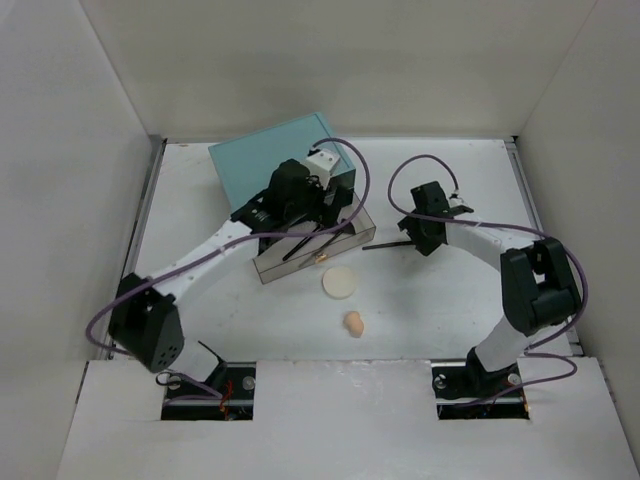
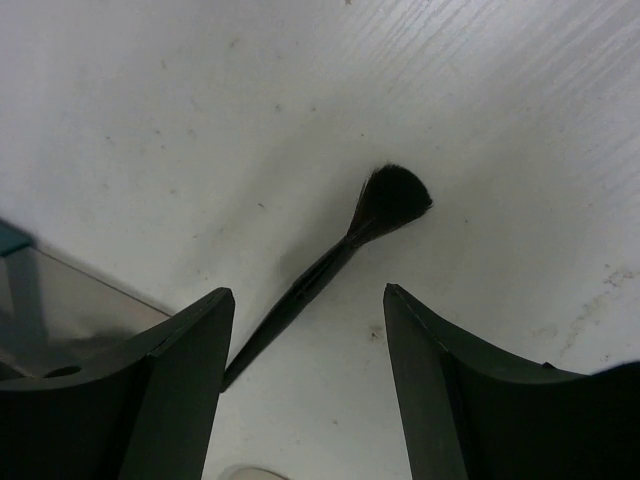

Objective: Organize the makeup

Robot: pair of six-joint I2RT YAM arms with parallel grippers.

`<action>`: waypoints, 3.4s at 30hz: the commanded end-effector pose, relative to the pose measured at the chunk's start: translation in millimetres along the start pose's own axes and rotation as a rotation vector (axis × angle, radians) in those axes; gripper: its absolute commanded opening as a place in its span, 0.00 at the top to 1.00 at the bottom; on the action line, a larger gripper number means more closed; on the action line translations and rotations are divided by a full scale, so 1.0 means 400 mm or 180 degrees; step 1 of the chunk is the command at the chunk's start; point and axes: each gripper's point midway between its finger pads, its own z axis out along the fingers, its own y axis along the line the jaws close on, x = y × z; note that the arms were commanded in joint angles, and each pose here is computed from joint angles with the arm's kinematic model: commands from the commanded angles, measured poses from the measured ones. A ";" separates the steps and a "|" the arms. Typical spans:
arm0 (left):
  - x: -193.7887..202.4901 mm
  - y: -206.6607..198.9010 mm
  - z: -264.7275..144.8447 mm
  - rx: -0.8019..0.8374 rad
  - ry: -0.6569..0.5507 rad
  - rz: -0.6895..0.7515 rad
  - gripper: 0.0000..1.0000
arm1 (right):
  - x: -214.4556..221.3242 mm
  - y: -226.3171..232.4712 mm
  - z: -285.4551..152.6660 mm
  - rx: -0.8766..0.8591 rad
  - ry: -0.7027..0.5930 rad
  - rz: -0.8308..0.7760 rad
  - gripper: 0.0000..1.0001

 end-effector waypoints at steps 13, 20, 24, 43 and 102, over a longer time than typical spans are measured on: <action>-0.009 0.079 -0.243 -0.0404 -0.0682 -0.1041 0.00 | 0.049 0.006 0.059 0.0204 0.0182 0.0123 0.97; 0.026 0.134 -0.285 -0.0588 -0.0767 -0.1291 0.00 | -0.035 0.032 -0.048 -0.0096 -0.0238 0.0057 1.00; 0.038 0.143 -0.296 -0.0615 -0.0792 -0.1368 0.00 | -0.095 0.066 -0.179 -0.0431 -0.0620 -0.0104 1.00; 0.158 0.111 -0.353 -0.0614 -0.0423 -0.1484 0.00 | 0.209 0.532 -0.285 -0.1434 -0.0603 -0.0372 0.90; 0.043 -0.192 -0.152 0.0075 0.0157 -0.0881 0.98 | -0.039 0.110 -0.325 -0.1528 -0.0862 -0.1468 0.00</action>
